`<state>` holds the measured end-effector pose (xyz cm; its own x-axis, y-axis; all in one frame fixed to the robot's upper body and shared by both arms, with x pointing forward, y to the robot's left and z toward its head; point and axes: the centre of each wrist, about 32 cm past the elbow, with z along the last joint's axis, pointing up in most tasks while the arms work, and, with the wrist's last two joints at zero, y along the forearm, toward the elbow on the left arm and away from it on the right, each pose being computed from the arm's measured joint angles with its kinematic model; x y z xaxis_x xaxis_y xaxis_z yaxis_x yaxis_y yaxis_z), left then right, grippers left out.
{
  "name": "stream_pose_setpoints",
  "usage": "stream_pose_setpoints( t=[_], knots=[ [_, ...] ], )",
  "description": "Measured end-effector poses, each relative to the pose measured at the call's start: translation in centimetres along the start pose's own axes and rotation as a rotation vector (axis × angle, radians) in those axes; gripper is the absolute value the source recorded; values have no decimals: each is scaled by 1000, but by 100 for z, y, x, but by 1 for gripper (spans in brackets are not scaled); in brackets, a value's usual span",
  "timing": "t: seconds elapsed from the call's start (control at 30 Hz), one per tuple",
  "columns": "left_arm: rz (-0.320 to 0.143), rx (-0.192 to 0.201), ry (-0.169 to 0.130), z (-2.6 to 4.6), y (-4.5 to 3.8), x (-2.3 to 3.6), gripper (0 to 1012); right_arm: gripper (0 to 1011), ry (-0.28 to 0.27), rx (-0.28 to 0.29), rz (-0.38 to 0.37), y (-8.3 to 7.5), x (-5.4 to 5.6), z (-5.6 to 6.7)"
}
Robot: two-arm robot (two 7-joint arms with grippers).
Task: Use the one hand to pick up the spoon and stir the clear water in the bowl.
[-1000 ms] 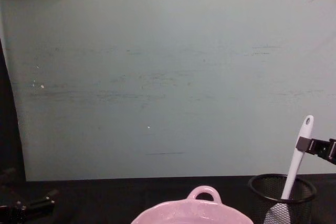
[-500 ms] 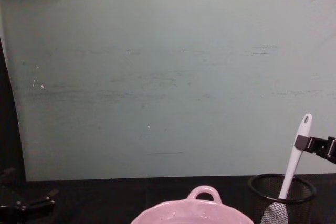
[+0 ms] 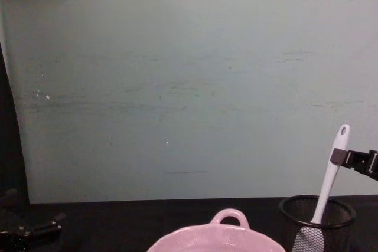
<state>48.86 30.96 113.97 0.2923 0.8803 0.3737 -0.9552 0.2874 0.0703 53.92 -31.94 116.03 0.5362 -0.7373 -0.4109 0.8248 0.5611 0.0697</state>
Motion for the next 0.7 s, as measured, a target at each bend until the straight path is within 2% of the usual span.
stream_pose_setpoints(
  t=[0.37,0.7],
  knots=[
    [0,0,0,0,0,0,1011,109,14,-23,10,20,48,22],
    [0,0,0,0,0,1,1011,134,15,-21,10,21,44,21]
  ],
)
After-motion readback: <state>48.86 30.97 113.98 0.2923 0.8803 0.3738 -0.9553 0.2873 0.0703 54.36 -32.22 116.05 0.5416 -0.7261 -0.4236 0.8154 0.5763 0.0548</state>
